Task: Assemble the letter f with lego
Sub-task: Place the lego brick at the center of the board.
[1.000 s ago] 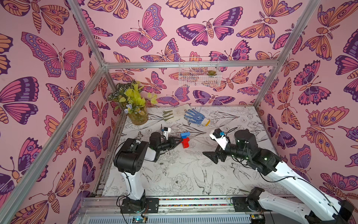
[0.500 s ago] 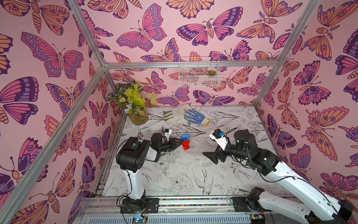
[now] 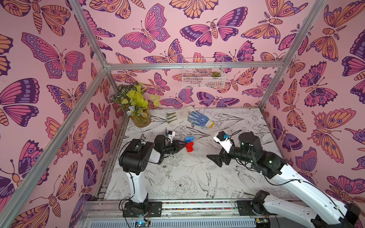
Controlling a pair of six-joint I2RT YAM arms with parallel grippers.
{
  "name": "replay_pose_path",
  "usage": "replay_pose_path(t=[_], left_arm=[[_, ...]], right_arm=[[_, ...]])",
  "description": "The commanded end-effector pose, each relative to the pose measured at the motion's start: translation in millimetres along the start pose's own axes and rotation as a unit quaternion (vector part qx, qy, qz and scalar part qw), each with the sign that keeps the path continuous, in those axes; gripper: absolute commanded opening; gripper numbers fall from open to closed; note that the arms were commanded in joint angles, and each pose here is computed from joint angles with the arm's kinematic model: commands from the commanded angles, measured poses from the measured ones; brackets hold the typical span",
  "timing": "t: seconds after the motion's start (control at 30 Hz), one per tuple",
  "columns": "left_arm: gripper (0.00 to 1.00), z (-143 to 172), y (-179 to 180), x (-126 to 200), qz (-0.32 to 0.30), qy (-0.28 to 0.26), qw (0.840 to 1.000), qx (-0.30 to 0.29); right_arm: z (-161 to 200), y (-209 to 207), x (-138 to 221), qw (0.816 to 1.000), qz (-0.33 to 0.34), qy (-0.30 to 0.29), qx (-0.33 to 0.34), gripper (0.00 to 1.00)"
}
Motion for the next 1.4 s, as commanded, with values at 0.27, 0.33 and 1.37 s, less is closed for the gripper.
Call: replay_pose_path(t=[0.27,0.33,1.37], left_arm=[[0.30,5.5,8.4,-9.4,-0.014,0.024,1.000,0.004],[0.31,6.2,8.6,-10.0,-0.015,0.026,1.000,0.005],[0.44,6.2,2.9,-7.8,-0.119,0.074,0.990,-0.022]], right_arm=[[2.8,2.5,-0.1,1.000,-0.009,0.003,0.001,0.99],[2.6,2.5,-0.3,1.000,-0.009,0.004,0.001,0.99],[1.6,5.1,-1.1,1.000,-0.024,0.005,0.006,0.99]])
Point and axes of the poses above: each gripper's point midway between its finger pads, its own x axis back along the fingers, its own y axis along the line the jaws close on, z = x × y, the point moved 8 cm from there along x, back along the fingers, and after that the axes turned 13 degrees about -x, right-handed, at the moved point
